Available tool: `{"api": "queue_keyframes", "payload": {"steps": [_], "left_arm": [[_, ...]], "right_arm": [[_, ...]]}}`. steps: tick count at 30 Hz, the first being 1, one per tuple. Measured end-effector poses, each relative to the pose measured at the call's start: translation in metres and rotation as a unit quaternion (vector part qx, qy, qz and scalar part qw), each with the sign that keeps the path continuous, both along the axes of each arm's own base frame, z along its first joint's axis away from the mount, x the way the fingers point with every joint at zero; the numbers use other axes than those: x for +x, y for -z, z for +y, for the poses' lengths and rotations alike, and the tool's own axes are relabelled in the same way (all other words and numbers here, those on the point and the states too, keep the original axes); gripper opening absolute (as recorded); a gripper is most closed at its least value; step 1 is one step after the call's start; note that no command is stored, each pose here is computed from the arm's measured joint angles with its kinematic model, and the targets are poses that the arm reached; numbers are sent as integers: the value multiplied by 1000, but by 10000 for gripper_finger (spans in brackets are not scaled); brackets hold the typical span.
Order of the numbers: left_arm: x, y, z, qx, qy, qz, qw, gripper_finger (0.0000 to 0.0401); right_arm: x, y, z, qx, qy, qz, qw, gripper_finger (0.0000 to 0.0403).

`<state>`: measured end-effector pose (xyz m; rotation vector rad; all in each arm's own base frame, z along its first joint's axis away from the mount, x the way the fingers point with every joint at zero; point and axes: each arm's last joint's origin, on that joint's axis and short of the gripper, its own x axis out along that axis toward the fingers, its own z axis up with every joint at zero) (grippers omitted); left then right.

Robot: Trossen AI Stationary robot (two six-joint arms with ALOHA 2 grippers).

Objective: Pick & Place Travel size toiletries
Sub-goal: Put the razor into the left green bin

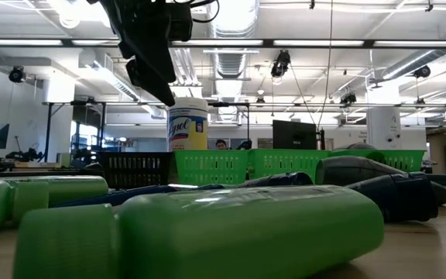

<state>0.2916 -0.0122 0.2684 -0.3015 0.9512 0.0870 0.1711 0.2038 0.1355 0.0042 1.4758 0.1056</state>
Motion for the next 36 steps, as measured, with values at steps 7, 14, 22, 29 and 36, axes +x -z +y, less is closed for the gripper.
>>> {"api": "queue_keyframes", "payload": {"steps": [7,14,22,29,36], "left_arm": [[0,0,-8,41,71,-5,997,346],[0,-3,-30,211,204,-30,955,346],[12,-16,-51,403,289,-103,862,345],[23,-31,-49,450,269,-177,833,302],[29,-34,-45,466,267,-195,821,242]], "right_arm": [[-6,-27,-28,-19,33,24,999,29],[12,-76,-86,72,134,-36,988,29],[47,-107,-158,242,216,-122,938,30],[83,-134,-175,248,178,-174,936,32],[132,-151,-192,233,144,-208,939,33]]}}
